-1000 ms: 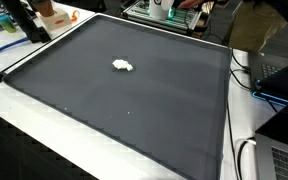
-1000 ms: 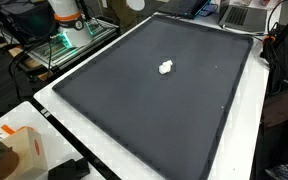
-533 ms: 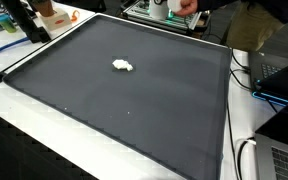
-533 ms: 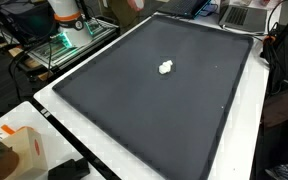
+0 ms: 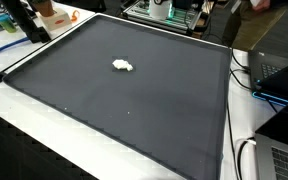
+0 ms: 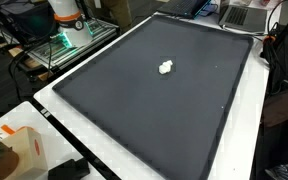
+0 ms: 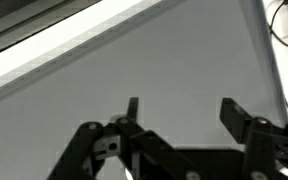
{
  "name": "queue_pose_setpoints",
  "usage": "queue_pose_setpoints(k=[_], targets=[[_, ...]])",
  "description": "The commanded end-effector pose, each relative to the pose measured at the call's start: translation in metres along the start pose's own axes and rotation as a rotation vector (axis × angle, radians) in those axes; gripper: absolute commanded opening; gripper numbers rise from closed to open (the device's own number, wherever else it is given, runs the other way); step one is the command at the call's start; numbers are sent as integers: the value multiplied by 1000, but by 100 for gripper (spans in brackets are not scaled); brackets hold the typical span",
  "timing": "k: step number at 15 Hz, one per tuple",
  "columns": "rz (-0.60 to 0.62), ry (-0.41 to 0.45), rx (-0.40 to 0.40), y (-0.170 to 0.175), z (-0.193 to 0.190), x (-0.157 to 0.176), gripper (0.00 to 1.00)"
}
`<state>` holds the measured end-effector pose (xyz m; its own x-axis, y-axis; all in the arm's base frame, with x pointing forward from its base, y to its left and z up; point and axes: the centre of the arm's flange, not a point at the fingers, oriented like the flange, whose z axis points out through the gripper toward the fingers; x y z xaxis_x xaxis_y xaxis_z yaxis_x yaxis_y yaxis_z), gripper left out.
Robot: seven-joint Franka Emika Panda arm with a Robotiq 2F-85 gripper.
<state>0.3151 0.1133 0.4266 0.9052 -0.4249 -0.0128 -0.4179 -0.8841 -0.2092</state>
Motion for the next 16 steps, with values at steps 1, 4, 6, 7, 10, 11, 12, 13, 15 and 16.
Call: queue_pose_setpoints(k=[1,4,6,7,10,11,12,13,15,16], targets=[[-48,113,-140,23,-22,43,100],[-182,148,-197,30,-10,59,100],[-144,111,-141,34,-1,50,100],[-156,116,-152,35,-1,51,100],[-169,126,-169,33,0,50,100],[-170,128,-172,32,0,50,100],[-171,129,-173,32,0,50,100],[-171,129,-174,32,0,50,100],[-171,129,-174,32,0,50,100],[-194,170,-160,28,11,54,100]])
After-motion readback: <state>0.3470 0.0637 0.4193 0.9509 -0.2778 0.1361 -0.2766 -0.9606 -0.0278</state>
